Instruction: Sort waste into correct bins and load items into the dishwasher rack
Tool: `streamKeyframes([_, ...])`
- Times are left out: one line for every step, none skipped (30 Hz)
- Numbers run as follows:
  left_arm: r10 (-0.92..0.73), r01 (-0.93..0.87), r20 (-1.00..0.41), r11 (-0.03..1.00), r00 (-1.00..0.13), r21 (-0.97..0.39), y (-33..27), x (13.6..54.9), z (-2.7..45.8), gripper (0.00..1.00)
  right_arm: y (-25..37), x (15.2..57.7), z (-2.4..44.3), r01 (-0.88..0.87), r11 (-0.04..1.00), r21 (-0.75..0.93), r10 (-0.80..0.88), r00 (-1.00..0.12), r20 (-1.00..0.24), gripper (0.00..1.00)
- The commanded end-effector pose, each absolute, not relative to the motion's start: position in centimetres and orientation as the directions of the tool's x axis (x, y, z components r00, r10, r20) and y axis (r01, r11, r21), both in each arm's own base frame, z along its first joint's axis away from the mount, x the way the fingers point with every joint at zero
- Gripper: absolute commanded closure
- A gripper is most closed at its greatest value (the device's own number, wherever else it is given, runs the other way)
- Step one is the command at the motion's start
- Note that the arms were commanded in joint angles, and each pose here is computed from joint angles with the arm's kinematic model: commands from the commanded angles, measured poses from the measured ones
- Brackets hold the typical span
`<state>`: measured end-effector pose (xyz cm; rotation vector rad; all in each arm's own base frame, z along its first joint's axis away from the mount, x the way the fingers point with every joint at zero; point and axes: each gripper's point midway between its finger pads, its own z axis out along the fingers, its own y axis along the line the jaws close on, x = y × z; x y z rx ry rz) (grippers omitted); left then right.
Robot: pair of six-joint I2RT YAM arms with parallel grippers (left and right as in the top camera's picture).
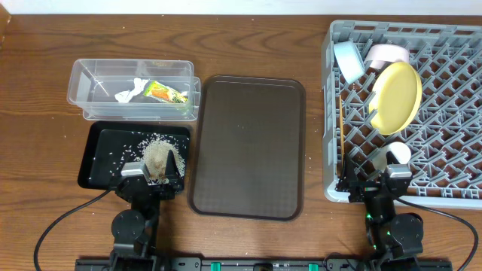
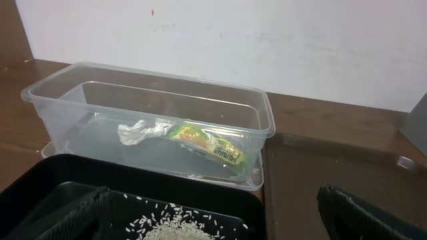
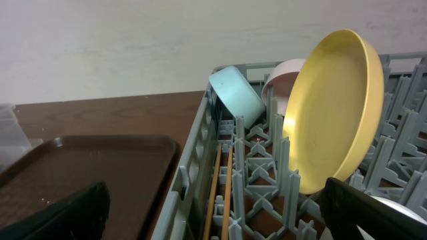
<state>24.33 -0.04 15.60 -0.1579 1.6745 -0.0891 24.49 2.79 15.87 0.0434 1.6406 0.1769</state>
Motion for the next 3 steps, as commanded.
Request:
streamKeyframes([-0.136,-0.056,-0.980,0.990,-0.144,-0.130,0.00,24.37,13.76,0.01,2.34,24.52,15.84,-0.059,0.990,0.126,0.122,-0.075,-0.990,0.01])
streamKeyframes([-0.136,-0.056,-0.980,0.990,-0.144,-0.130,0.00,24.37,13.76,0.01,2.34,24.52,15.84,-0.059,0.990,0.126,0.122,-0.075,-0.990,0.01])
streamKeyframes([-0.136,-0.056,-0.980,0.990,-0.144,-0.130,0.00,24.37,13.76,0.01,2.34,24.52,15.84,-0.059,0.990,0.126,0.122,-0.075,-0.990,0.01])
